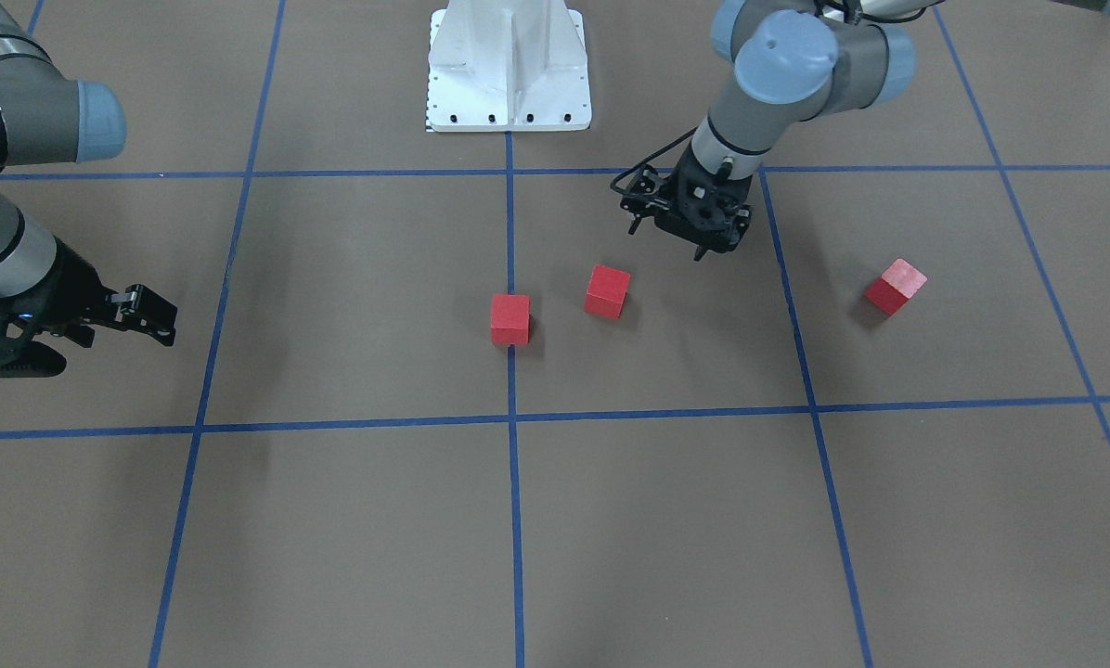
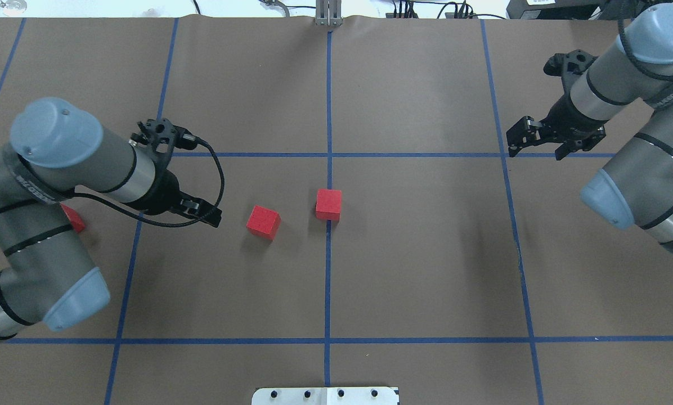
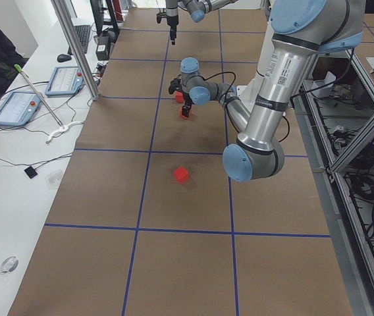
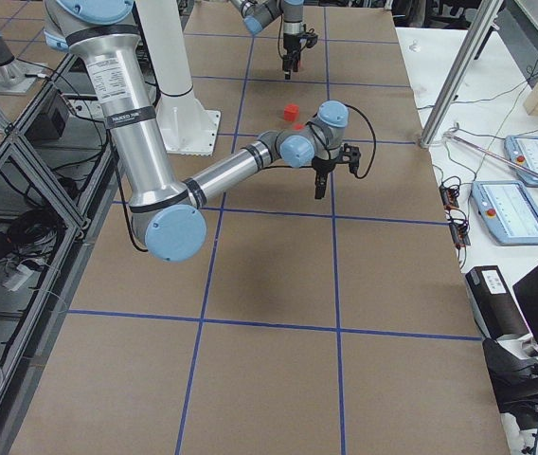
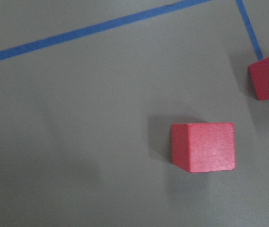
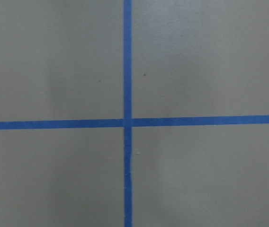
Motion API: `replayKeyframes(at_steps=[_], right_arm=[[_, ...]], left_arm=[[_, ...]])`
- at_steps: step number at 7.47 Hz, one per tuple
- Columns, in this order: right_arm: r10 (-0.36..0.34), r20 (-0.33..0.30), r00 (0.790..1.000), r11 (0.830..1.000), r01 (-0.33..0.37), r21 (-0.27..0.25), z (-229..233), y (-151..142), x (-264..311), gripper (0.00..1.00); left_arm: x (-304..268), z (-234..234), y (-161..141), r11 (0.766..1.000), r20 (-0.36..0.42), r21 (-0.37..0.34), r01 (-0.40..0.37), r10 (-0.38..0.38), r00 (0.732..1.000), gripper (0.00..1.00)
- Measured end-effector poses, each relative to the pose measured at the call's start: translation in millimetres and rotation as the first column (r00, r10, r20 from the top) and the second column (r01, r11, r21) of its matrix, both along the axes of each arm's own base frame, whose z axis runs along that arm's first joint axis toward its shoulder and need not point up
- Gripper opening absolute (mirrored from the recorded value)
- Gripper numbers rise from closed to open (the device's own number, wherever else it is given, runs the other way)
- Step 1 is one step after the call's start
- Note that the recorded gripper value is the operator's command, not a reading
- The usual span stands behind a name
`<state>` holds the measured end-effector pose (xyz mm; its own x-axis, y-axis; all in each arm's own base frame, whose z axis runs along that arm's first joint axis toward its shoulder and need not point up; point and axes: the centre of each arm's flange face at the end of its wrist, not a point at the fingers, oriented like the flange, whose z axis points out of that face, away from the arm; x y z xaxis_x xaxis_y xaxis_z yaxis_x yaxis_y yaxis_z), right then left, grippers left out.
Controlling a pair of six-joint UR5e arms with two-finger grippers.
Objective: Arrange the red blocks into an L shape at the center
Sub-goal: 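Grasp the red cube beside the center cube with the left gripper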
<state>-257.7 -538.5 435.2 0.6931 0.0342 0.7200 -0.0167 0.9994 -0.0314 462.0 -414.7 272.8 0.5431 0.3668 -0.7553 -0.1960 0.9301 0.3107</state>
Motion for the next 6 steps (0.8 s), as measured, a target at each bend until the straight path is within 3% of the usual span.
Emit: replayKeyframes(at_steps=[3,6], right_arm=[[-0.005,-0.008,1.000,1.000,0.005,-0.006,9.1,-1.4,2.2,1.00],[-0.005,-0.009,1.000,1.000,0.005,-0.008,10.6,-1.1,2.3,1.00]], left_arm=[[54.1,-16.8,-13.2,0.998,0.041,-0.054,0.035,-0.033,0.999,0.99],[71.9,-14.3,-20.0,0.997,0.065,-0.060,0.047,-0.043,0.997,0.99]])
